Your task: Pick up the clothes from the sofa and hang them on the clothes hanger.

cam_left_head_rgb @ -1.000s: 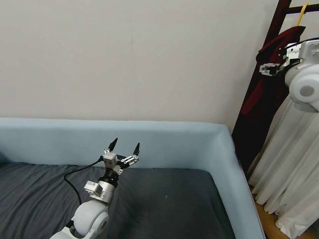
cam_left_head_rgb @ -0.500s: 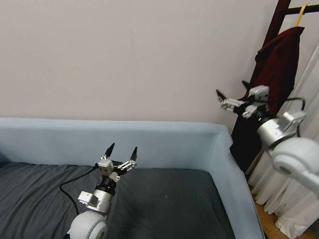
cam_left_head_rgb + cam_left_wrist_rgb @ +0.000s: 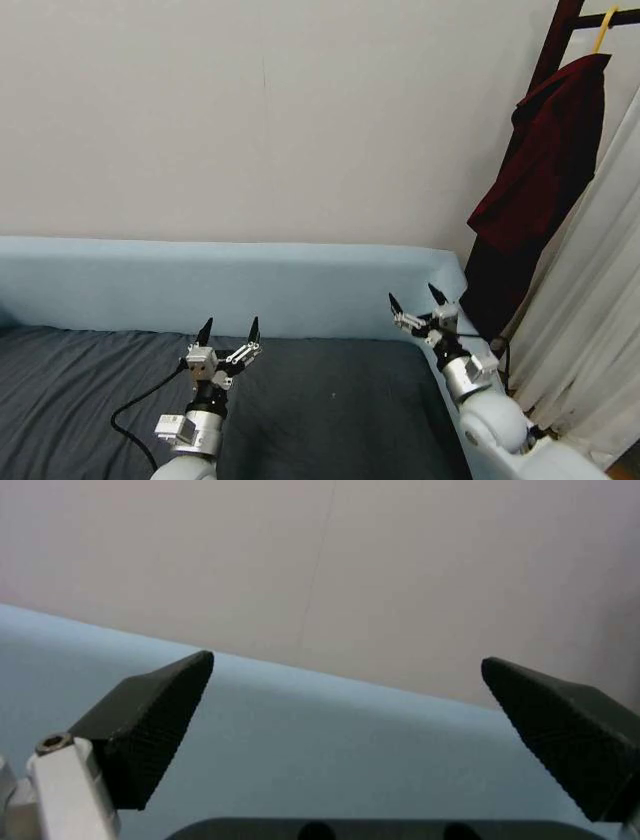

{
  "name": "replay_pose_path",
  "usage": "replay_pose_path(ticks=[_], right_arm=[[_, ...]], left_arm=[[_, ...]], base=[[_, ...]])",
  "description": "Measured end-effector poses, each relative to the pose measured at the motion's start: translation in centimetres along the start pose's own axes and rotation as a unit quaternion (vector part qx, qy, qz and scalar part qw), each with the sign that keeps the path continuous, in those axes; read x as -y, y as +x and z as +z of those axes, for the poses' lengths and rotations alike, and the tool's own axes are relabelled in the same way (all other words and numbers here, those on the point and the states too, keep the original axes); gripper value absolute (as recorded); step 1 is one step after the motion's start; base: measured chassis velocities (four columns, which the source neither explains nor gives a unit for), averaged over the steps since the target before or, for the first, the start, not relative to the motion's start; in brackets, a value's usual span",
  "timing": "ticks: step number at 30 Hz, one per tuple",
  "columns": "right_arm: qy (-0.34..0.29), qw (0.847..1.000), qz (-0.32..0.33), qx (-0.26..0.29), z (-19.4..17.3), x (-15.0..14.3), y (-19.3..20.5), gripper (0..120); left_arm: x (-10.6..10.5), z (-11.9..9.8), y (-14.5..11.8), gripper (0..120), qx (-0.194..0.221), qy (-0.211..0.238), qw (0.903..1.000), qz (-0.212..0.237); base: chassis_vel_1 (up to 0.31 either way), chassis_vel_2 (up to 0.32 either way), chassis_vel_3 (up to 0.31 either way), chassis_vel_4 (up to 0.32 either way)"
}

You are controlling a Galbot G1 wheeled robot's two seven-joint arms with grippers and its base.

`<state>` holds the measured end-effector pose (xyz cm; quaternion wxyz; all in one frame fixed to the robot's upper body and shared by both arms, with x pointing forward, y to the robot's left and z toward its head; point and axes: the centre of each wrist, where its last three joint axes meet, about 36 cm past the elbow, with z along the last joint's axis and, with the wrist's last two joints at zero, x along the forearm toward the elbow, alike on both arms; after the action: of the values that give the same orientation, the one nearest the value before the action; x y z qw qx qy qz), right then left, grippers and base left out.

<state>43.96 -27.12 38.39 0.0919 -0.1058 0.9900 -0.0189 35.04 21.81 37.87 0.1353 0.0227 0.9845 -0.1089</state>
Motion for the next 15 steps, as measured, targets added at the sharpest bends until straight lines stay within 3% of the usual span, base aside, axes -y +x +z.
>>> replay_pose_path(ticks=[8,15], right_arm=[[0.070,0.997,0.036,0.004,-1.9,1.0,7.2,100],[0.069,0.995,0.062,-0.027,-3.7,-1.1,11.7,100]], left_arm=[[2.2,1.2,3.8,100,-0.011,-0.016,0.9997,-0.015],[2.9,0.9,7.0,100,-0.027,-0.017,0.9991,-0.028]], base=[[0.000,0.000,0.000,0.000],[0.000,0.000,0.000,0.000]])
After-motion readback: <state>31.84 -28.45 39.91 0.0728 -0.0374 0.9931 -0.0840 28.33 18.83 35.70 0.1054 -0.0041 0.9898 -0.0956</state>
